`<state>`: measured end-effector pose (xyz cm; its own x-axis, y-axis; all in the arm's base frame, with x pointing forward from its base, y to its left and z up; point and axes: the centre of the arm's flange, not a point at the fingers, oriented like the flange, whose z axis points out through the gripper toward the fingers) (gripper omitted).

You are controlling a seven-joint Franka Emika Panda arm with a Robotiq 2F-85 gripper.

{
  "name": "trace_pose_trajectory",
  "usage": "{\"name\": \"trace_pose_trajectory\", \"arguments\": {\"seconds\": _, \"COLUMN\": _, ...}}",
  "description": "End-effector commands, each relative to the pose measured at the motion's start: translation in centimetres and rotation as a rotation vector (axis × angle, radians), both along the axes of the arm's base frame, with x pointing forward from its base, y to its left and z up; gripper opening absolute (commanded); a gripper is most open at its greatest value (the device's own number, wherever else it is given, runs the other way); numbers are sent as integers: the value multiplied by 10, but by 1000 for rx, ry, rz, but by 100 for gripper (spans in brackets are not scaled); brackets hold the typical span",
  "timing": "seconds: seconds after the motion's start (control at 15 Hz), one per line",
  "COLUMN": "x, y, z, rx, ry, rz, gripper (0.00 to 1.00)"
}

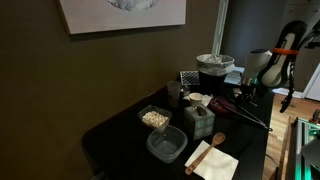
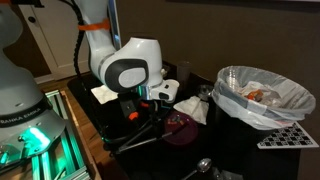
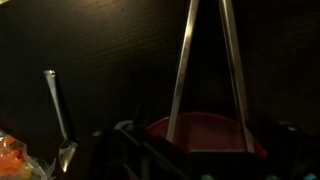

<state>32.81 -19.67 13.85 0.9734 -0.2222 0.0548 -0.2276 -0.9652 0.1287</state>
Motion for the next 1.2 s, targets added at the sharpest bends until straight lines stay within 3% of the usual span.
{"name": "trace_pose_trajectory", "arguments": {"seconds": 0.0, "x": 2, "y": -7, "z": -15, "rx": 29, "ry": -14, "rz": -3, "gripper": 100}}
{"name": "trace_pose_trajectory", "arguments": {"seconds": 1.13, "x": -1, "y": 5, "z": -29, "rx": 77, "ry": 11, "rz": -28, "gripper": 100}}
